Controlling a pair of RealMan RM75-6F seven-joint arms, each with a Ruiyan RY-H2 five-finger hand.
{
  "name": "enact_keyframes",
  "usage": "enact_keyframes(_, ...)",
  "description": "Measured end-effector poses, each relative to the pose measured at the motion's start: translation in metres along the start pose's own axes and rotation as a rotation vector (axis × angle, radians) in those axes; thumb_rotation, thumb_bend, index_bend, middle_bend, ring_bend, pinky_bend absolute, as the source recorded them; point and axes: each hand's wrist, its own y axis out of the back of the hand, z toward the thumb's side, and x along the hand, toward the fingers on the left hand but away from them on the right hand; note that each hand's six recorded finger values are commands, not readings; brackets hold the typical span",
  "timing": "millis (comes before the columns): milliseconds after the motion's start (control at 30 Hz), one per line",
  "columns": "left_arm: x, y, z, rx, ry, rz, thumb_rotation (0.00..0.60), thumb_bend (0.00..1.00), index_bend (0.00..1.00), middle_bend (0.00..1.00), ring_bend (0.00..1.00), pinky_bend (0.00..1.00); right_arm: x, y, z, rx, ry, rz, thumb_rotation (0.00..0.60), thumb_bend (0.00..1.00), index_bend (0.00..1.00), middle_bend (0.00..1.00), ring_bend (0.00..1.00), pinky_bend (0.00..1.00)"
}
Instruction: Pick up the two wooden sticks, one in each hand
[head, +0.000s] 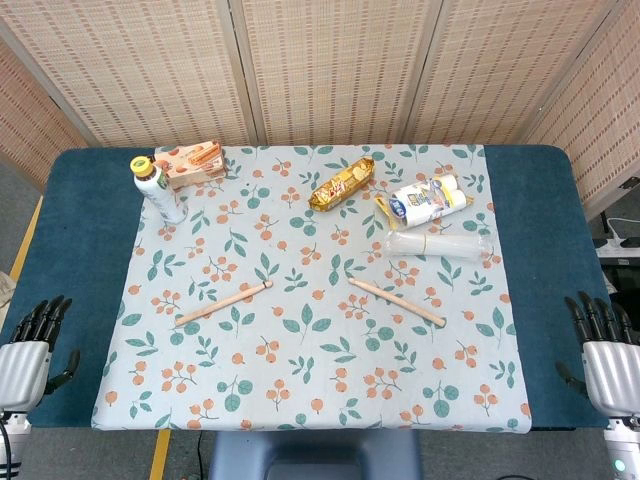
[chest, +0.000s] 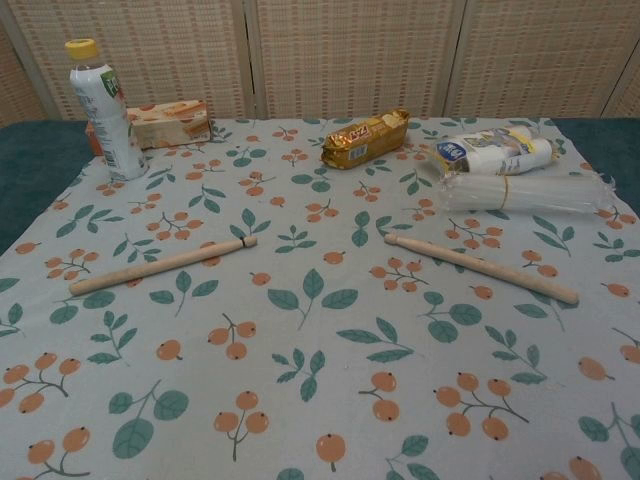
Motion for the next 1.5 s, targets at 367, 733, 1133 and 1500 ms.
enact_keyframes(367, 0.011, -0.028, 0.04, 0.041, -0.089, -0.074, 0.6, 0.46, 0.04, 0.13, 0.12, 0.21, -0.001, 0.005, 0.001, -0.028, 0.008, -0.028, 0.6, 0.13, 0.0, 0.0, 0.0, 0.0)
enact_keyframes(733, 0.061, -0.074, 0.116, 0.309, -0.134, -0.133, 0.6, 0.46, 0.17, 0.35, 0.33, 0.29, -0.001, 0.006, -0.001, -0.051, 0.017, -0.012, 0.6, 0.13, 0.0, 0.0, 0.0, 0.0)
enact_keyframes(1133, 0.094, -0.107, 0.185, 0.455, -0.162, -0.144, 0.6, 0.45, 0.22, 0.37, 0.35, 0.3, -0.001, 0.006, -0.001, -0.067, 0.023, 0.008, 0.6, 0.13, 0.0, 0.0, 0.0, 0.0)
enact_keyframes(1500, 0.116, -0.126, 0.196, 0.601, -0.119, -0.154, 0.6, 0.45, 0.25, 0.33, 0.32, 0.28, -0.001, 0.006, -0.003, -0.082, 0.026, 0.023, 0.6, 0.13, 0.0, 0.0, 0.0, 0.0)
